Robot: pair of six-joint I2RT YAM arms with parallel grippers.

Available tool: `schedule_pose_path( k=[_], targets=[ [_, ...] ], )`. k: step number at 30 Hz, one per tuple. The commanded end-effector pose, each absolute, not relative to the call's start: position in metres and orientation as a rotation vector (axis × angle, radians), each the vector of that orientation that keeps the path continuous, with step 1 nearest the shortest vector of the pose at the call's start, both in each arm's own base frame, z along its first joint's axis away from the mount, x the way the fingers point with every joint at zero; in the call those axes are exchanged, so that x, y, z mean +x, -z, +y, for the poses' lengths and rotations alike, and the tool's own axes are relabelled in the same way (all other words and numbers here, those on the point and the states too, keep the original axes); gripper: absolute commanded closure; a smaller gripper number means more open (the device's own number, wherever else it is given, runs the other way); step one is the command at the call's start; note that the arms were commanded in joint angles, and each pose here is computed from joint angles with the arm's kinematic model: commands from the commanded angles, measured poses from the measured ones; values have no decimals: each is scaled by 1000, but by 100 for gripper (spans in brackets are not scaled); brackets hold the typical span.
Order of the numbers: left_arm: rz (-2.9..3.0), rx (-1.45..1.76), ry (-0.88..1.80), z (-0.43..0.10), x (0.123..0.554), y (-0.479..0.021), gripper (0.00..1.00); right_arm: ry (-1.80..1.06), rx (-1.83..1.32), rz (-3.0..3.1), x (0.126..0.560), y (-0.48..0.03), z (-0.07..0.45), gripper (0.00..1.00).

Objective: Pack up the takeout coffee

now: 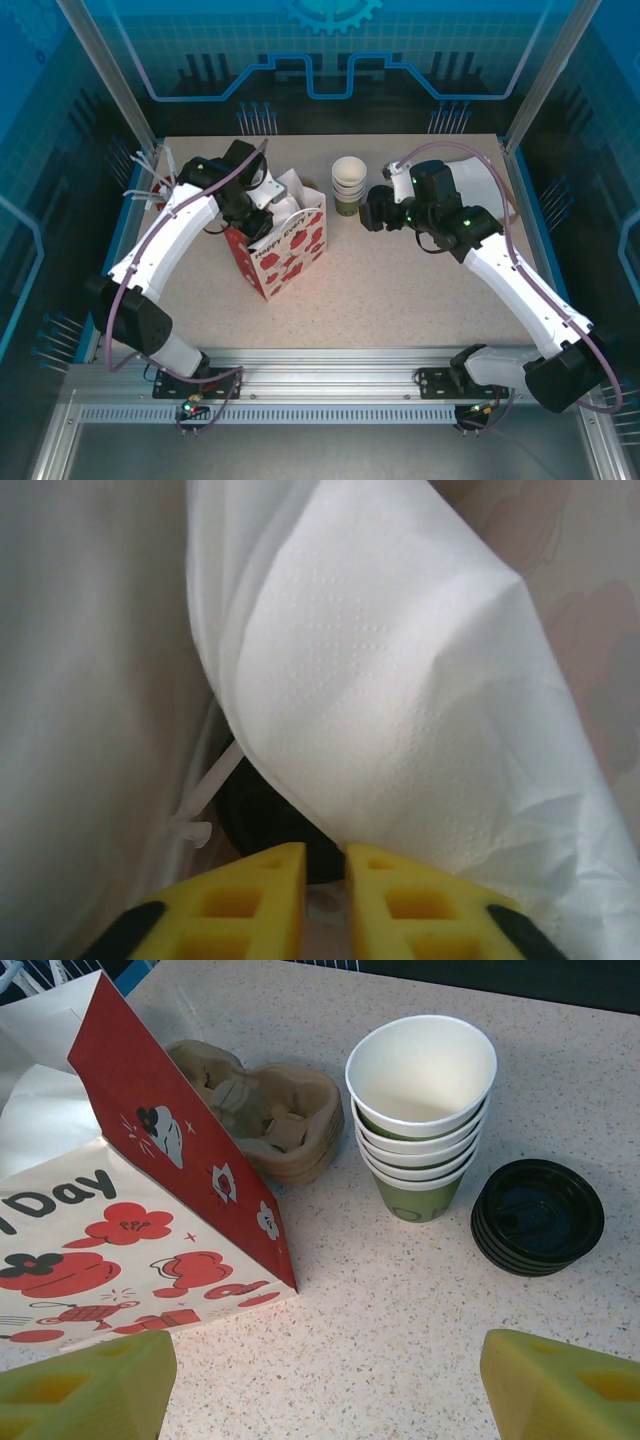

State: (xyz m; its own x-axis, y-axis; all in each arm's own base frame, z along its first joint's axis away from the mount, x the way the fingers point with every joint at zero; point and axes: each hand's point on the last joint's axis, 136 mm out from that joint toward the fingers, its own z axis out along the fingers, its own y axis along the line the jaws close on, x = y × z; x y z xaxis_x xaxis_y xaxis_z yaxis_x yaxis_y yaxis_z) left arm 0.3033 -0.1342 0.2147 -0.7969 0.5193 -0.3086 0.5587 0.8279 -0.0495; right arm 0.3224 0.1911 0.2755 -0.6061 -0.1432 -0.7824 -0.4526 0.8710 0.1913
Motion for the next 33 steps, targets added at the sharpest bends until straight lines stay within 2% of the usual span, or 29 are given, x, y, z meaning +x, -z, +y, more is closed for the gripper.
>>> schedule_pose_path(
  k=[1, 5, 8, 19, 23, 26, 33],
  targets=[
    [2673, 834, 193, -138, 308, -226, 72, -501, -427, 2201, 321, -276, 195, 19],
    [2593, 784, 236, -143, 313, -250, 58, -500, -427, 2199, 321, -277, 194, 18],
    [2550, 757, 238, -143, 314, -266, 51, -496, -429, 2196, 320, -279, 193, 19],
    [2327, 663, 333, -150, 309, -330, 38, -480, -428, 2172, 320, -293, 190, 19],
    [2194, 580, 395, -147, 305, -359, 30, -424, -424, 2154, 323, -301, 182, 18],
    [2091, 386, 425, -125, 310, -376, 25, -361, -386, 2156, 330, -302, 168, 18],
    [1845, -285, 290, -4, 317, -366, 13, -73, -144, 2173, 360, -281, 101, 10]
  ],
)
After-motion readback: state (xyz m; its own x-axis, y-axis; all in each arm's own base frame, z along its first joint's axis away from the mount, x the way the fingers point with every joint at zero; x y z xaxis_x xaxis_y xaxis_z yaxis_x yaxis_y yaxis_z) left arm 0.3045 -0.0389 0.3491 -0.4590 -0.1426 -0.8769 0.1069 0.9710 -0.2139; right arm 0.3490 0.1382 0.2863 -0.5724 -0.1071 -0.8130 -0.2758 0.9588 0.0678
